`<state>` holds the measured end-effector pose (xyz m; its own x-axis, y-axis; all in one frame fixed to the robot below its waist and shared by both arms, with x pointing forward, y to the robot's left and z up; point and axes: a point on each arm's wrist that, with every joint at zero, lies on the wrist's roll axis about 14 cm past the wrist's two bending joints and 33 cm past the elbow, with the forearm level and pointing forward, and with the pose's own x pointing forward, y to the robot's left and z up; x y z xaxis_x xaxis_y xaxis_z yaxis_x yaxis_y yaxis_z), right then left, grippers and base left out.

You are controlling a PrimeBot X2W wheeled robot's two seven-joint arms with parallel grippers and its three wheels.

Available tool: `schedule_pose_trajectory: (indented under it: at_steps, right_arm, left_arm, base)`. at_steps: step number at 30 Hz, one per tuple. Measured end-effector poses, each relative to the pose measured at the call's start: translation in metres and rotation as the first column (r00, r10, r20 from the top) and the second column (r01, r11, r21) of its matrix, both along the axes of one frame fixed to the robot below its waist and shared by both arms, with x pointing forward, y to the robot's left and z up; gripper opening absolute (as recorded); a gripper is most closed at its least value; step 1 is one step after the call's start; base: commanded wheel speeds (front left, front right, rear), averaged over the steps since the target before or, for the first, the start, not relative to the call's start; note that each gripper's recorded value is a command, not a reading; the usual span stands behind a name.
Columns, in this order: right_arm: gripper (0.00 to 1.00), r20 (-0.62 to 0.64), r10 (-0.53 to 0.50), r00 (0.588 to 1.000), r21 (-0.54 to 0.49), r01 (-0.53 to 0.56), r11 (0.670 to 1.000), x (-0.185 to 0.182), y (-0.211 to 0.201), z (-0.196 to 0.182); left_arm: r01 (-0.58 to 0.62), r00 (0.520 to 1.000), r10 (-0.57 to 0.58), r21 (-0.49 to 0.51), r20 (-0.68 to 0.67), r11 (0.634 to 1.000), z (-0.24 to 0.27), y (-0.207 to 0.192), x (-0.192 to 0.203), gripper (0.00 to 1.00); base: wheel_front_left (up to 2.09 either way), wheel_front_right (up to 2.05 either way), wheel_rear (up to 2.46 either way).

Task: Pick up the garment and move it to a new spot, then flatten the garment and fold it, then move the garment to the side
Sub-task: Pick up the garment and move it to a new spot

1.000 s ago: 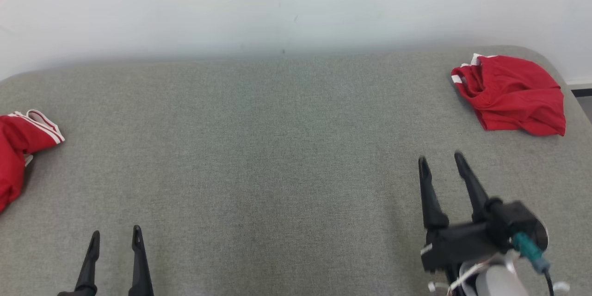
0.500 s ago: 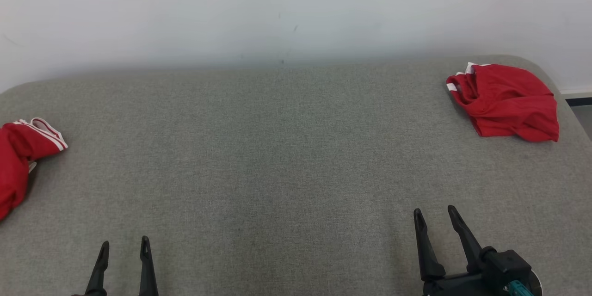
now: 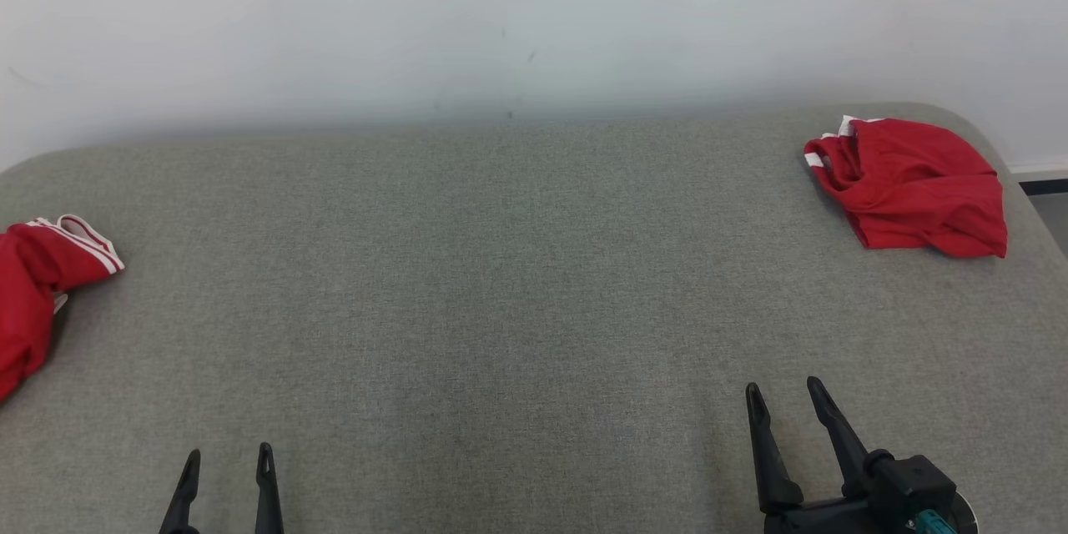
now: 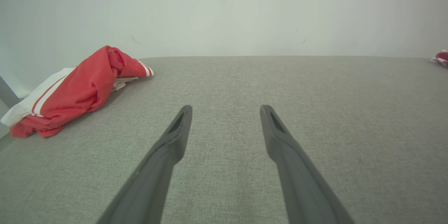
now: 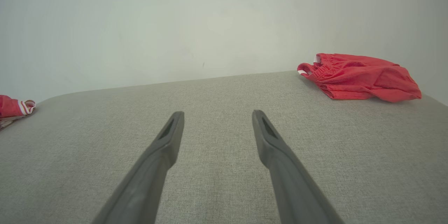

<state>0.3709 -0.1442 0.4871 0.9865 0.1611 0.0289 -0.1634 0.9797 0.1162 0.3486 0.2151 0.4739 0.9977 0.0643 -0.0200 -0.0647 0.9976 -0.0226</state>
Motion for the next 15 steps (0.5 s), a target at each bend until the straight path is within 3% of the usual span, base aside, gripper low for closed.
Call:
schedule_pose_trajectory:
  at_steps: [15]
  right_arm:
    - [1.0,-0.01,0.012,1.0,-0.009,-0.012,1.0,-0.001,0.0035,-0.0035]
  left_arm:
    - [-0.021,1.0,0.021,0.004,-0.019,1.0,-0.0056,0.0071,-0.0045,1.0]
  base:
    - [0.0,0.0,0.0]
